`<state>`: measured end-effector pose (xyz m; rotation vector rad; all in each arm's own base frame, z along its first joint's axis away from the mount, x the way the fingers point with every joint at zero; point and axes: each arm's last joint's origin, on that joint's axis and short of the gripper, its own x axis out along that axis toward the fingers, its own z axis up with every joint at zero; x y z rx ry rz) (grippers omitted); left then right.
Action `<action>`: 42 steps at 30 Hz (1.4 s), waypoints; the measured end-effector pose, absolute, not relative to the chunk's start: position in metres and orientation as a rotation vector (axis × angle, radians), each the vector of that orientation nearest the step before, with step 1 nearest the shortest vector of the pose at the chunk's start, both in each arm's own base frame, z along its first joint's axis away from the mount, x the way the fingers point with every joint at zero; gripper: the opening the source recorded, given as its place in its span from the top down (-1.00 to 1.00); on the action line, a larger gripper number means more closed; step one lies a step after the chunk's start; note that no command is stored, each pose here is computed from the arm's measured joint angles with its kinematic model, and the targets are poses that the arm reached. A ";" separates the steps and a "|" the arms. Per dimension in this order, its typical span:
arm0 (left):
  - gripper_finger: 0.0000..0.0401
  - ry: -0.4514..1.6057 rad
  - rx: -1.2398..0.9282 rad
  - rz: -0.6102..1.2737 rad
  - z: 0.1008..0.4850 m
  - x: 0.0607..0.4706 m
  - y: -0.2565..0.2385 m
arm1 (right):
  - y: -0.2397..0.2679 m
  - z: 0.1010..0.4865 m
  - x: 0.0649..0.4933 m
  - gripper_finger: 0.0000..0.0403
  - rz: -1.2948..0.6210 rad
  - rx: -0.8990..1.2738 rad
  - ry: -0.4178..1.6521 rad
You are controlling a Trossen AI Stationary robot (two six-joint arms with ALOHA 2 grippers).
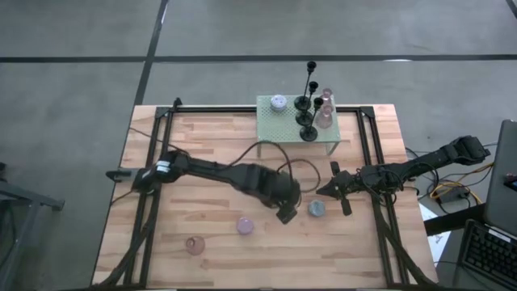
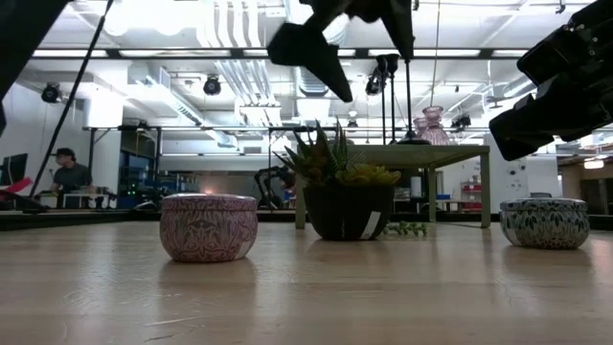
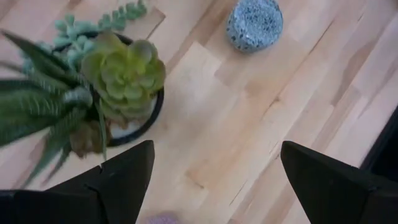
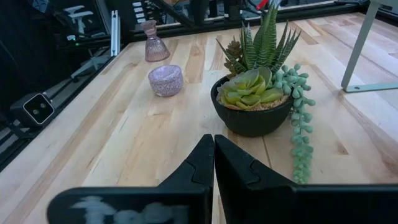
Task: Pick & Place candle stick holders
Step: Put the left pink scented candle on the shelf
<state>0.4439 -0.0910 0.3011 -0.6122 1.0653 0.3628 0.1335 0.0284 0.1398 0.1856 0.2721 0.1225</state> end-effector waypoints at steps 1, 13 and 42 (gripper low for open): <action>-0.76 1.064 -0.609 0.368 0.300 0.442 -0.097 | 0.028 0.140 0.134 0.96 0.122 0.186 0.272; -0.76 1.263 -0.704 0.490 0.246 0.418 -0.142 | 0.028 0.140 0.134 0.96 0.122 0.185 0.272; -0.76 1.356 -0.792 0.612 0.201 0.389 -0.157 | 0.028 0.140 0.133 0.96 0.123 0.185 0.272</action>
